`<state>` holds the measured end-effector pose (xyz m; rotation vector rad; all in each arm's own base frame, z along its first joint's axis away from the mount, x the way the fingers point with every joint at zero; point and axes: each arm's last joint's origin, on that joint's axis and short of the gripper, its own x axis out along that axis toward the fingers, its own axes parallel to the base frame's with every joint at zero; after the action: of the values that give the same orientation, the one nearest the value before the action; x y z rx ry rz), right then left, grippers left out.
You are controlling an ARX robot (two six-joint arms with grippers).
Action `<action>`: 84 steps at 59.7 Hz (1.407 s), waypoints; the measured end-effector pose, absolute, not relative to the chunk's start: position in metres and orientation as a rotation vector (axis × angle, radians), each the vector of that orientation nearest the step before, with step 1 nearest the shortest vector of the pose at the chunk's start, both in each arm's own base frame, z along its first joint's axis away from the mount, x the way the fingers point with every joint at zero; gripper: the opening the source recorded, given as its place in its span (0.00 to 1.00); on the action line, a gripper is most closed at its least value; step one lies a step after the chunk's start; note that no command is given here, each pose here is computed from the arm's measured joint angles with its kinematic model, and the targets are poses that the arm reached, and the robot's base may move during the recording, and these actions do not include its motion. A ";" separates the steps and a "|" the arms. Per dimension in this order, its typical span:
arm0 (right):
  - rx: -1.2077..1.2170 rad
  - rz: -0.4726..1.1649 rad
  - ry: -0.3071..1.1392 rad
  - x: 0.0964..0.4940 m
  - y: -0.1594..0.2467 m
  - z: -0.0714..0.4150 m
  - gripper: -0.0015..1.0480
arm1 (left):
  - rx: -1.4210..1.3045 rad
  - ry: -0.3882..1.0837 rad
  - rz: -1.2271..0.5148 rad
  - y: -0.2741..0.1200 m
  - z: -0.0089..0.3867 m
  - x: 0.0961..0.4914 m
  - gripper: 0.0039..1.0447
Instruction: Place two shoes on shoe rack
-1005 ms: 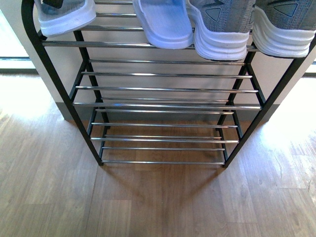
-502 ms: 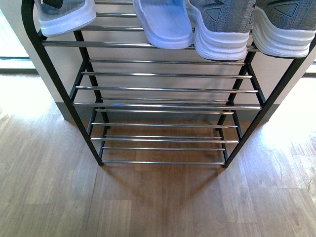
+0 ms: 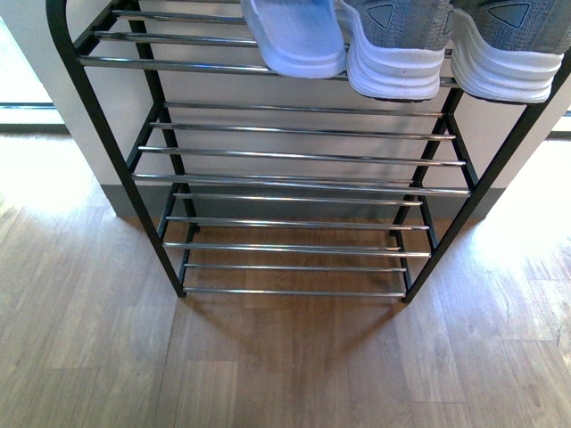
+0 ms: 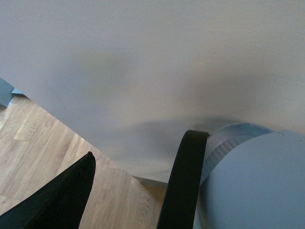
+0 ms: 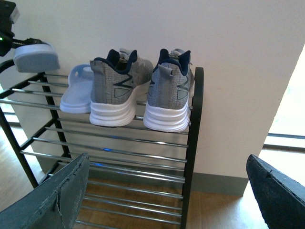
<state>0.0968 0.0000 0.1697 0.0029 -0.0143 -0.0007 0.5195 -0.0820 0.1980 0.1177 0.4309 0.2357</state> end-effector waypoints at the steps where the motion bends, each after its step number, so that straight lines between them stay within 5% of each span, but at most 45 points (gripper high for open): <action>1: 0.003 -0.001 -0.014 0.097 0.000 0.170 0.91 | 0.116 0.432 0.234 -0.083 0.197 0.519 0.91; 18: 0.003 -0.001 -0.014 0.097 0.000 0.170 0.91 | 0.134 0.440 0.191 -0.098 0.202 0.479 0.91; 84: 0.003 -0.001 -0.014 0.097 0.000 0.170 0.91 | 0.135 0.443 0.195 -0.096 0.202 0.478 0.91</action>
<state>0.0968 0.0000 0.1697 0.0029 -0.0143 -0.0007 0.4778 -0.0961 0.2016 0.1353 0.4431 0.1948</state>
